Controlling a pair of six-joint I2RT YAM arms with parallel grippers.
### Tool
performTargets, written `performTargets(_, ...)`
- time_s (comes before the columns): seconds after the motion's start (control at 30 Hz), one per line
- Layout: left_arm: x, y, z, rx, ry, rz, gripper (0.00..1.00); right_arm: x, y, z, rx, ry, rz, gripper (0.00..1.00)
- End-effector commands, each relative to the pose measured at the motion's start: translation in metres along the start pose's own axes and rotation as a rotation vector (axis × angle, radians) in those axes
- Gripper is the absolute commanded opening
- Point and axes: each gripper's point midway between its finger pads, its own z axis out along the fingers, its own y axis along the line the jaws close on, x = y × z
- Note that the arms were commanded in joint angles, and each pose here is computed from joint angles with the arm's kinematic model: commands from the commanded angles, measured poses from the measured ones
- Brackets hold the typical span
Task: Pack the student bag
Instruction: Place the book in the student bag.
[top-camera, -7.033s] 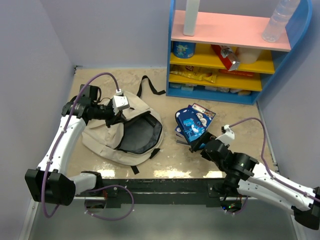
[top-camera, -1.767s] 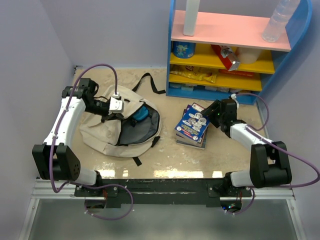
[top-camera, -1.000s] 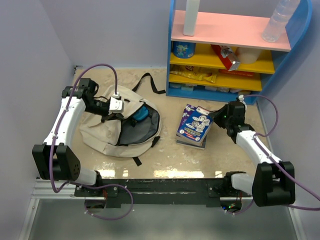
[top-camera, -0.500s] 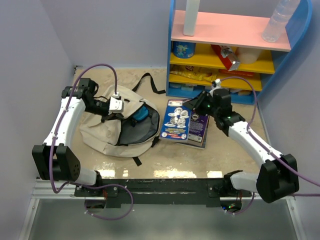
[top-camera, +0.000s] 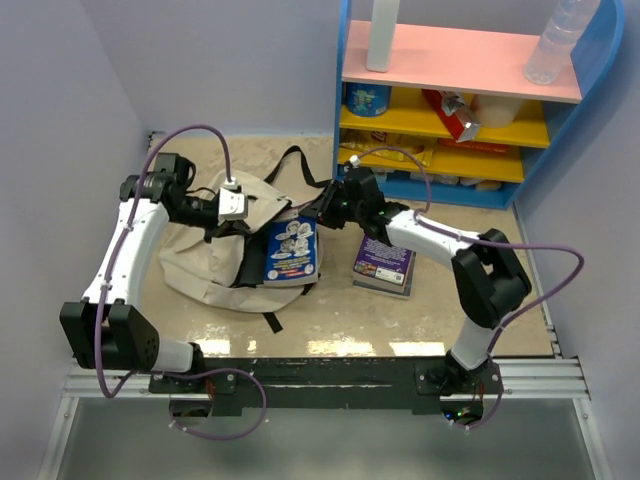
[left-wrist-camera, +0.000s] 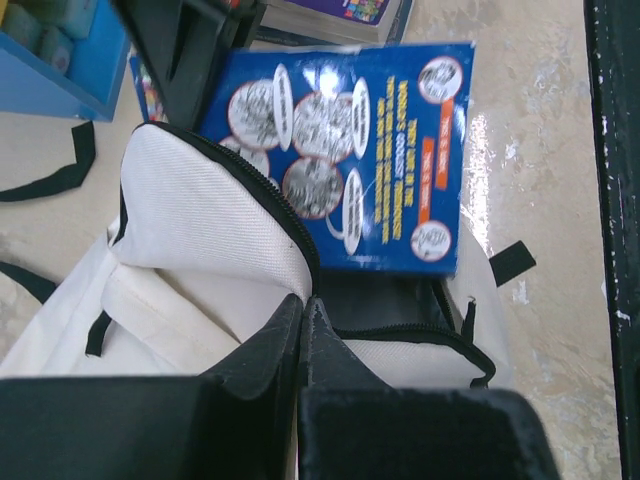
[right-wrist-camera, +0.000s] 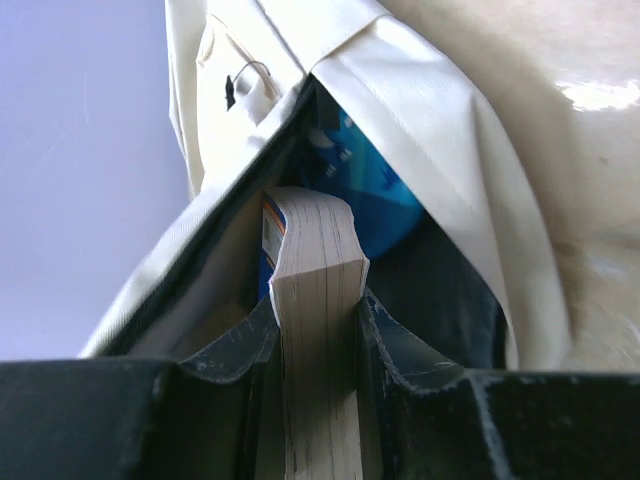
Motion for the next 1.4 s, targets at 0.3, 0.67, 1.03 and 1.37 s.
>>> performTargets(0.3,-0.047,-0.020,0.018,0.024,-0.145,0.063,0.00,-0.040,0.096,0.020,-0.120,-0.373,0.079,0.00)
performTargets(0.67,-0.045,-0.023,0.020,0.008,-0.150,0.068,0.00,0.049,0.124,0.058,-0.205,-0.314,0.223,0.00)
performTargets(1.03,-0.044,-0.022,0.022,0.029,-0.155,0.041,0.00,0.120,0.128,0.093,-0.201,-0.198,0.093,0.00)
performTargets(1.37,-0.040,-0.028,0.019,0.028,-0.125,0.070,0.00,0.114,0.067,0.088,-0.049,-0.185,-0.177,0.73)
